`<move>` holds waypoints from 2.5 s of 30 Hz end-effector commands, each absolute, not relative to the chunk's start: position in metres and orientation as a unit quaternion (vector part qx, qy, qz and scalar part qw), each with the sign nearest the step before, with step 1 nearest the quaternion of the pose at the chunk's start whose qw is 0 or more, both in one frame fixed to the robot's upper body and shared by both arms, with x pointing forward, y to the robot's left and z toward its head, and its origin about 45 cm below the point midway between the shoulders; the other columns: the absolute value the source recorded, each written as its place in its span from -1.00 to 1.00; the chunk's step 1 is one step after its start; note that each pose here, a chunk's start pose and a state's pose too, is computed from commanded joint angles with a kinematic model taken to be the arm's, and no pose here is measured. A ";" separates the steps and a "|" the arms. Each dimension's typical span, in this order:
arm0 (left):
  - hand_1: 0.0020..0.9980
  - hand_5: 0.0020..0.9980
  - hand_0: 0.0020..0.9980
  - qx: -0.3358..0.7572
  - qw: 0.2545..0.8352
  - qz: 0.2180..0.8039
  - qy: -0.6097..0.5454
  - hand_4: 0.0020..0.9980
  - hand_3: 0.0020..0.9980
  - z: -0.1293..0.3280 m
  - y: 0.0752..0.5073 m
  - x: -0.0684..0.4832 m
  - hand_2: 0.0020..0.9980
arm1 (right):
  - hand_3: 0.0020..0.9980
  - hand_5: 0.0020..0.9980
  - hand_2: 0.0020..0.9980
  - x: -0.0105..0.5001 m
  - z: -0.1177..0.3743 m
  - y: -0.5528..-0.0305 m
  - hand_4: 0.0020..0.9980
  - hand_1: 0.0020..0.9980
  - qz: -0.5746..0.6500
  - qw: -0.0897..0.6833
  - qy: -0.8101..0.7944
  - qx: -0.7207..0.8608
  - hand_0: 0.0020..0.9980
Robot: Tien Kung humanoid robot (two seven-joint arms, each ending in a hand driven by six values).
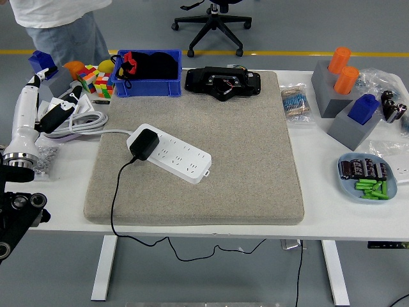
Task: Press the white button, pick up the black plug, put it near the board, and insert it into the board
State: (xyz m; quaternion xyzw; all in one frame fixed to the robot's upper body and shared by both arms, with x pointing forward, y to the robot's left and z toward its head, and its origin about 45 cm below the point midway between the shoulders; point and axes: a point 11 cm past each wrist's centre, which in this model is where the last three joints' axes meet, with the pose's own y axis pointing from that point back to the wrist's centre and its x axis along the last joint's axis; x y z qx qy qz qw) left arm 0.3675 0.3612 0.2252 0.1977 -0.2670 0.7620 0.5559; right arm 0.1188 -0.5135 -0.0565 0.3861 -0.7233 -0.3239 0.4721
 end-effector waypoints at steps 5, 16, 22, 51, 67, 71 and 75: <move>0.94 0.40 0.99 0.187 0.549 0.767 -0.275 0.66 0.67 0.239 0.367 0.374 0.80 | 0.16 -0.24 0.13 0.136 -0.051 -0.514 0.28 0.14 -0.311 0.474 -0.721 0.399 0.23; 0.94 0.40 0.99 0.191 0.550 0.770 -0.263 0.65 0.65 0.232 0.367 0.369 0.80 | 0.16 -0.24 0.13 0.124 -0.050 -0.521 0.29 0.14 -0.316 0.470 -0.728 0.385 0.23; 0.93 0.41 0.99 0.191 0.548 0.772 -0.261 0.65 0.65 0.236 0.369 0.370 0.79 | 0.16 -0.24 0.13 0.125 -0.050 -0.521 0.29 0.14 -0.316 0.470 -0.728 0.386 0.23; 0.92 0.44 1.00 0.186 0.541 0.780 -0.252 0.63 0.60 0.238 0.373 0.369 0.78 | 0.16 -0.24 0.13 0.121 -0.050 -0.524 0.28 0.14 -0.318 0.470 -0.730 0.382 0.23; 0.91 0.44 1.00 0.188 0.538 0.786 -0.241 0.63 0.57 0.232 0.376 0.363 0.77 | 0.16 -0.23 0.13 0.109 -0.054 -0.522 0.29 0.14 -0.327 0.473 -0.727 0.375 0.23; 0.91 0.44 1.00 0.187 0.539 0.785 -0.241 0.63 0.57 0.233 0.375 0.363 0.77 | 0.16 -0.23 0.13 0.109 -0.055 -0.521 0.29 0.14 -0.329 0.472 -0.727 0.375 0.23; 0.90 0.45 0.99 0.186 0.541 0.784 -0.241 0.62 0.56 0.233 0.375 0.363 0.76 | 0.16 -0.23 0.14 0.110 -0.055 -0.520 0.29 0.14 -0.330 0.471 -0.727 0.376 0.23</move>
